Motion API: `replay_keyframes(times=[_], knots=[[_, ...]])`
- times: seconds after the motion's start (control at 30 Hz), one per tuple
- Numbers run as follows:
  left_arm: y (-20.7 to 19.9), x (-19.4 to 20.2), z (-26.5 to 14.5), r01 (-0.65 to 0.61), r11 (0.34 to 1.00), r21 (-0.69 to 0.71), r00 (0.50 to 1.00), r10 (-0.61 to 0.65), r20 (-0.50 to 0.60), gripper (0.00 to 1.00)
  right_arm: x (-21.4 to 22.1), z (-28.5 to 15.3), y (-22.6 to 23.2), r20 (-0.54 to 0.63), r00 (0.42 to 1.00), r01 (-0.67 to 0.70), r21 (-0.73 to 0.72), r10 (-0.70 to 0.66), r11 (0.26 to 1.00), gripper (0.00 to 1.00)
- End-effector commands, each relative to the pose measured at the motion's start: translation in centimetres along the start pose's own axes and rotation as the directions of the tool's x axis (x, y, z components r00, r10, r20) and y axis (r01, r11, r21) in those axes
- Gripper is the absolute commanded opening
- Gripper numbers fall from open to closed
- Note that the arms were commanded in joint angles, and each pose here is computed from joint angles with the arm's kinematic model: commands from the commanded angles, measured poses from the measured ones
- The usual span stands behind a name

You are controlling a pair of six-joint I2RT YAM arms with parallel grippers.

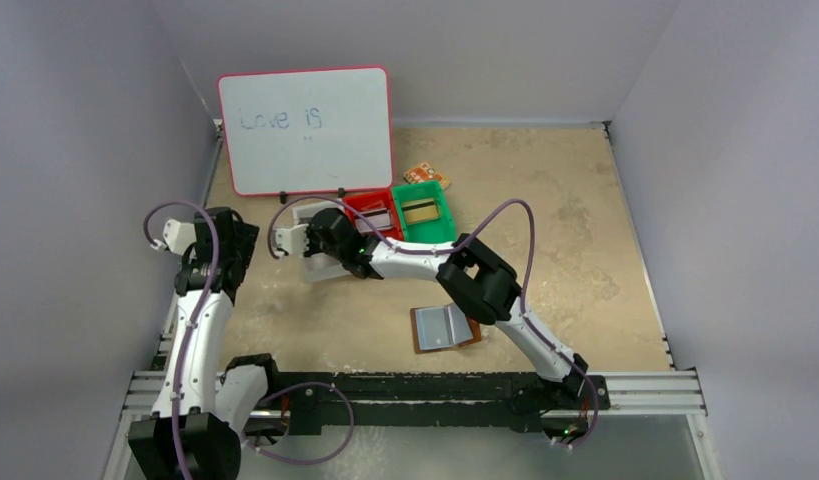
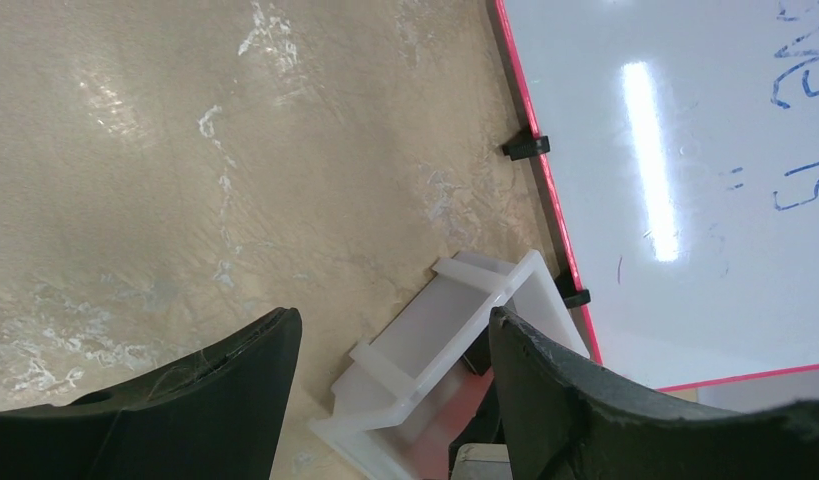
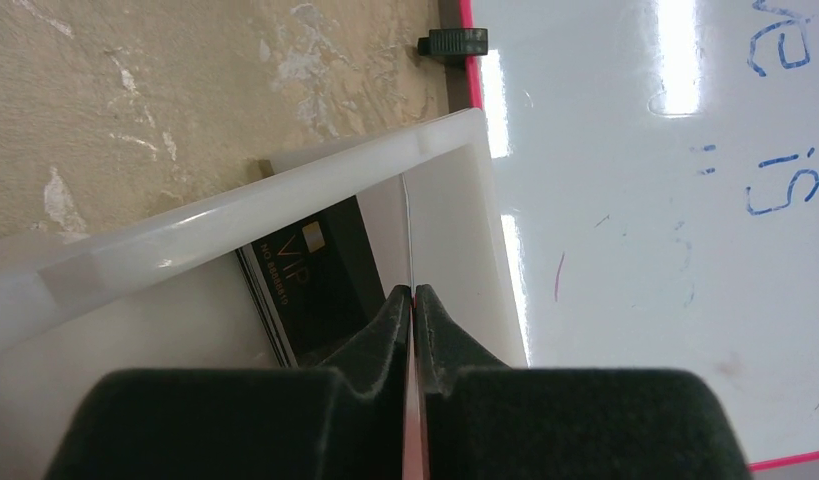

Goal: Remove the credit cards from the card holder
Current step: Place the credit card in the storage box.

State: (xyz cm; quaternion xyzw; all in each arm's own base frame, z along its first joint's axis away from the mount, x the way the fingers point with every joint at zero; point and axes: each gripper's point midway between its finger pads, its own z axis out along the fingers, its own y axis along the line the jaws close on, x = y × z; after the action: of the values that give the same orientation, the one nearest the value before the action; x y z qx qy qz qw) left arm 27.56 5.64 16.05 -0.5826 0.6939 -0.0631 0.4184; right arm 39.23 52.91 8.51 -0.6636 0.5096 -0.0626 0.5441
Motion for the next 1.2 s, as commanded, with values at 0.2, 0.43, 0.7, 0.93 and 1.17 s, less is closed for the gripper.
replay_keyframes(times=[0.2, 0.43, 0.7, 0.93, 1.17], knots=[[-0.6, -2.2, -1.2, 0.035, 0.999, 0.015, 0.996, -0.036, 0.079, 0.69, -1.4, 0.3, -1.5, 0.035, 0.999, -0.030, 0.029, 0.029, 0.999, 0.13], [-0.6, -2.1, -1.2, 0.033, 0.999, 0.016, 0.996, -0.034, 0.076, 0.69, -1.9, 0.3, -1.2, 0.058, 0.997, -0.055, 0.008, 0.054, 0.998, 0.18], [-0.6, -2.1, -1.1, 0.029, 0.999, 0.016, 0.997, -0.030, 0.074, 0.69, -2.1, 0.0, -0.4, 0.071, 0.995, -0.074, -0.036, 0.076, 0.997, 0.27], [-0.7, -1.6, -0.8, 0.026, 1.000, 0.018, 0.998, -0.027, 0.054, 0.69, -2.1, -0.4, -0.2, 0.074, 0.993, -0.084, -0.051, 0.088, 0.995, 0.35], [-0.7, -1.0, -0.7, 0.024, 1.000, 0.021, 0.999, -0.024, 0.027, 0.69, -1.5, -0.6, -0.5, 0.059, 0.994, -0.092, -0.048, 0.094, 0.995, 0.40]])
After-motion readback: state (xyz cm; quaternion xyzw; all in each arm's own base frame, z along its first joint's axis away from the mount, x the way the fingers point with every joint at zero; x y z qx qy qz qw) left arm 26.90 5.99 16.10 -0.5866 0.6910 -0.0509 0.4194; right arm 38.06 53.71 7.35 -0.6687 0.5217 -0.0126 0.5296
